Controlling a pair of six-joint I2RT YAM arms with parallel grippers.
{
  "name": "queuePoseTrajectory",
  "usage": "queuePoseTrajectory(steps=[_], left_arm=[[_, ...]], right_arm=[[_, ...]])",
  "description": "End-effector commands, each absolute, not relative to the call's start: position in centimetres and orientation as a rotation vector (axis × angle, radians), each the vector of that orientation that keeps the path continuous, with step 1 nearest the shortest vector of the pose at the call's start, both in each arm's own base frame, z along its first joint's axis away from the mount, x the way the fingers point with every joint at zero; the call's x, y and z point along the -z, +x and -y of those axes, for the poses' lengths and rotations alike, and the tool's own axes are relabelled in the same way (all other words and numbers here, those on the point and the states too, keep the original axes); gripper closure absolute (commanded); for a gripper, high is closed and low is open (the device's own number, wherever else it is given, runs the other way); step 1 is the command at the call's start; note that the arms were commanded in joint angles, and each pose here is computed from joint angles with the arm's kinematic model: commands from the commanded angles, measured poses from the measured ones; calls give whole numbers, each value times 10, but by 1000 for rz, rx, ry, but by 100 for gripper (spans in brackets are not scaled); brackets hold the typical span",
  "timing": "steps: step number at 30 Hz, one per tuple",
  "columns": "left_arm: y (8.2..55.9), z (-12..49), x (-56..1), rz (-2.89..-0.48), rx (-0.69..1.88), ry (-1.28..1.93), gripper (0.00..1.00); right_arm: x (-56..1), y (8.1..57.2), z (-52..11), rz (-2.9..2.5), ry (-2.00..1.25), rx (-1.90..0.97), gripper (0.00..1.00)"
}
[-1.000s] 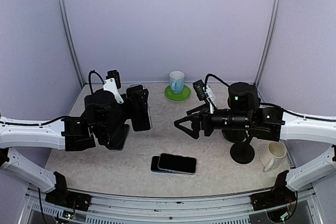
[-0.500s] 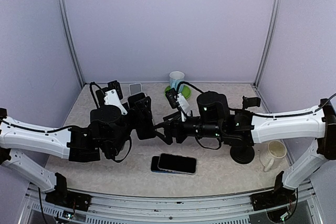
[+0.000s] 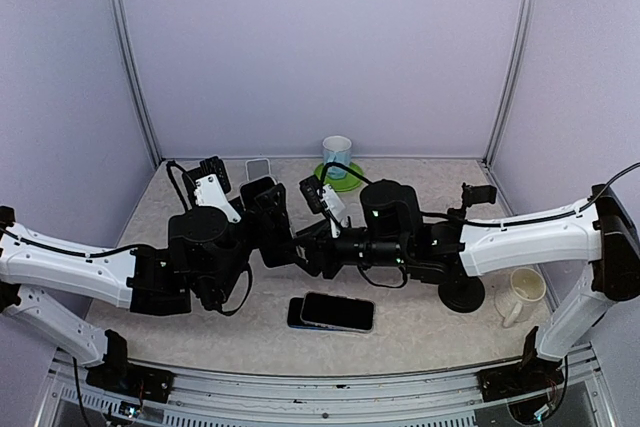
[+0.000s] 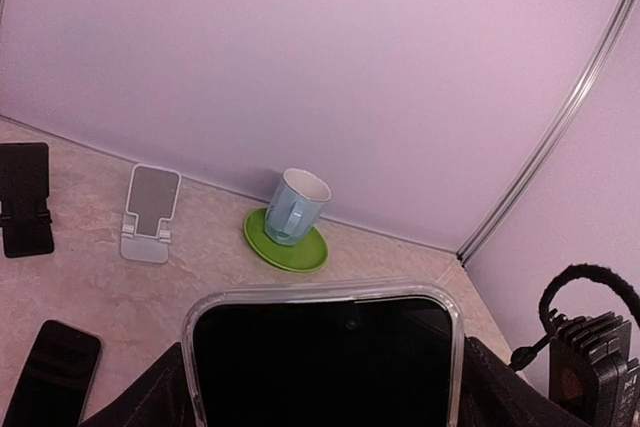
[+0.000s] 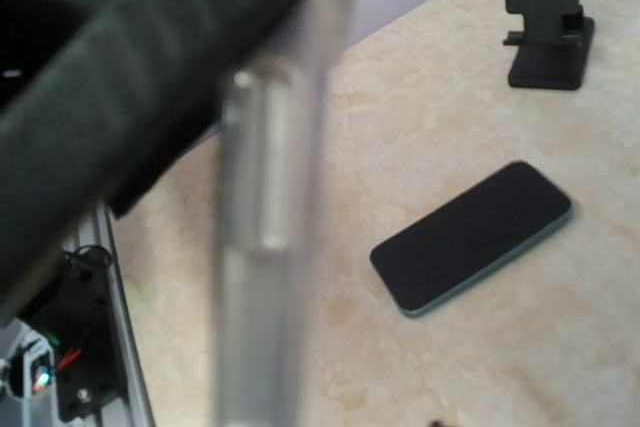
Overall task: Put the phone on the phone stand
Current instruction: Pass from the left arm to the right
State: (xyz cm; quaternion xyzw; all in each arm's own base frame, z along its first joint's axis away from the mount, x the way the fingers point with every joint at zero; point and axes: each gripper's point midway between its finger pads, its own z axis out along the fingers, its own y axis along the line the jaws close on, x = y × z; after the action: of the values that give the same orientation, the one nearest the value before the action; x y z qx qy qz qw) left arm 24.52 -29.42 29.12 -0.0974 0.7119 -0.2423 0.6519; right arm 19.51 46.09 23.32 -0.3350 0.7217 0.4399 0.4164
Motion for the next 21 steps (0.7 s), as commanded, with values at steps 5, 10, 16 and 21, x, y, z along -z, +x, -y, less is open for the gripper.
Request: queuePoseTrajectory(steps=[5,10,16,21], left_arm=[[242,289,-303,-1574,573,-272,36],[241,288,-304,-1572,571,-270,35],[236,293,-309,-1576,631,-251,25],[223,296,-319,-1604,746,-238,2]], right_arm=[[-250,186,-474,-1746,-862,-1191,74],[-249,183,-477,-1747,-880,-1213,100],[-247,182,-477,-1753,-885,-1208,100],[-248,183,-470,-1737,-904,-1164,100]])
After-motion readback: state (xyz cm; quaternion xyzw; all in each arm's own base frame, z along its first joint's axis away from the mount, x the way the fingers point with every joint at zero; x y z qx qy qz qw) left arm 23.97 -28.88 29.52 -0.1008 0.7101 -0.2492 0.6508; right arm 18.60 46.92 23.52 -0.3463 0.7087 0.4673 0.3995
